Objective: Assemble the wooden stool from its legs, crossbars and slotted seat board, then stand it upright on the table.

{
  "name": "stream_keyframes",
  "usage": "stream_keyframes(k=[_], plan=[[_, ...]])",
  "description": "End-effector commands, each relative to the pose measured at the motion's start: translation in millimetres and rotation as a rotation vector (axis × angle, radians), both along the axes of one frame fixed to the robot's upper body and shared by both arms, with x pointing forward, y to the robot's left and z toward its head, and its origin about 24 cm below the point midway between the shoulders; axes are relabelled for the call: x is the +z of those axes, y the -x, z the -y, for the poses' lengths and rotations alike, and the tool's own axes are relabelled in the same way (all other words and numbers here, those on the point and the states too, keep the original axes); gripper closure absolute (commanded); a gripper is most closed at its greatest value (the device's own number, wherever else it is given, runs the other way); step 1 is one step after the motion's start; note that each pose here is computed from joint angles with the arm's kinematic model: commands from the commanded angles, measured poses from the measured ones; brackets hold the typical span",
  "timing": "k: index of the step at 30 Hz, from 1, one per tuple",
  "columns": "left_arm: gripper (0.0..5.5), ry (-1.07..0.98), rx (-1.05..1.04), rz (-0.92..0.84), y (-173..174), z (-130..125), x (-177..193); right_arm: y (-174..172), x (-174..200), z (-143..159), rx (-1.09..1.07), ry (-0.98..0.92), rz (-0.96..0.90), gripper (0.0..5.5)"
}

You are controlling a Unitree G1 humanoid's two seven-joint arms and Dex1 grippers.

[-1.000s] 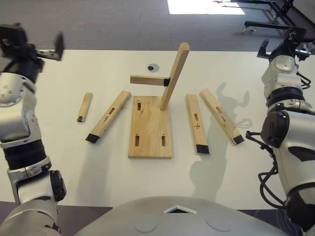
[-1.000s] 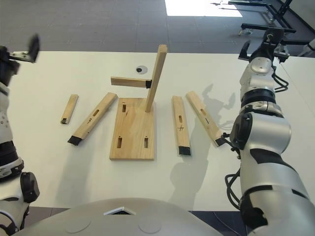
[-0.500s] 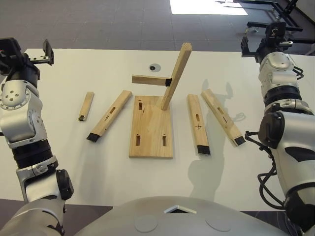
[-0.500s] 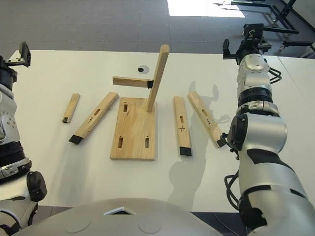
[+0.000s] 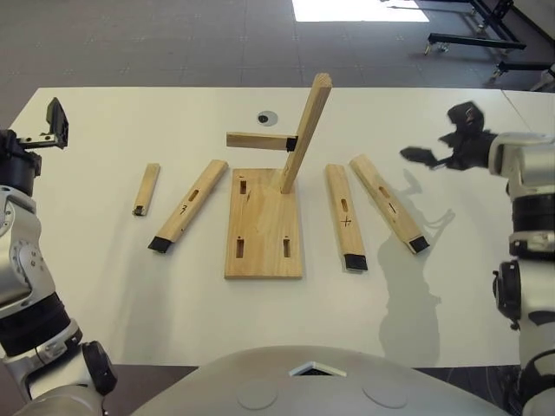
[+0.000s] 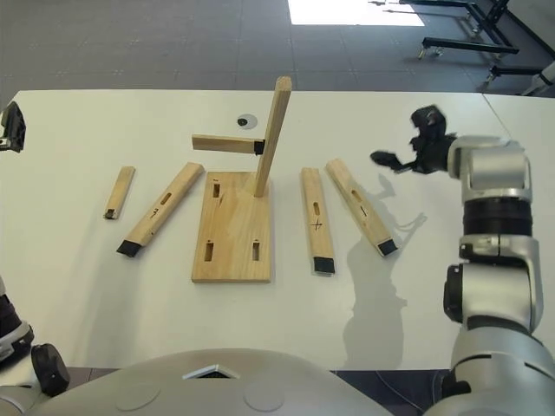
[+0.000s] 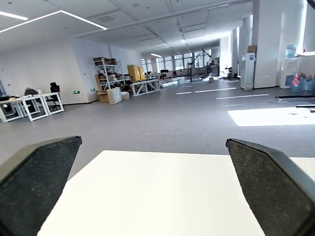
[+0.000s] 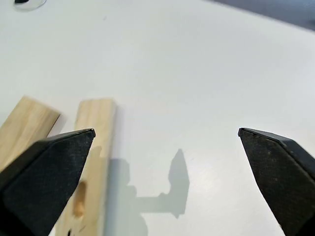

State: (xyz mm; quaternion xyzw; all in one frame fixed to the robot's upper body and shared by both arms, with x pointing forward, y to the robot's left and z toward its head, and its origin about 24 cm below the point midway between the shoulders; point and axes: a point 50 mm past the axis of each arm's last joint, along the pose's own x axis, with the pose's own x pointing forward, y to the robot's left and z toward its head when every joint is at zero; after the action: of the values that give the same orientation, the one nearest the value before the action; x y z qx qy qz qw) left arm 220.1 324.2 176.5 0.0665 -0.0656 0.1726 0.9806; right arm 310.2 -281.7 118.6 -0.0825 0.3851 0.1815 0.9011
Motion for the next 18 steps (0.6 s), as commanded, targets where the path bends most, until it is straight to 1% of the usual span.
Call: stream_keyframes(k=[1,3,6,9,12,18], plan=[[0.10,0.030,0.092,-0.023,16.4,-6.1,-8.8,11.8,-15.1,-22.1,0.044,0.017,-0.049,0.14],[0.10,0.040,0.135,-0.030,28.8,-7.7,-13.9,12.6,-14.7,-27.9,0.072,0.026,-0.060,0.14],[0.10,0.034,0.175,-0.043,44.4,-7.3,-18.3,11.2,-8.2,-26.8,0.123,0.076,-0.059,0.14],[0.10,0.031,0.221,-0.043,58.1,-9.6,-18.5,11.0,-11.0,-22.2,0.145,0.135,-0.071,0.14],[0.10,0.022,0.233,-0.052,63.0,-10.5,-18.5,10.9,-17.3,-14.0,0.149,0.204,-0.074,0.14],[0.10,0.000,0.223,-0.058,62.7,-9.2,-13.0,22.2,-38.4,-15.7,0.158,0.206,-0.142,0.14]])
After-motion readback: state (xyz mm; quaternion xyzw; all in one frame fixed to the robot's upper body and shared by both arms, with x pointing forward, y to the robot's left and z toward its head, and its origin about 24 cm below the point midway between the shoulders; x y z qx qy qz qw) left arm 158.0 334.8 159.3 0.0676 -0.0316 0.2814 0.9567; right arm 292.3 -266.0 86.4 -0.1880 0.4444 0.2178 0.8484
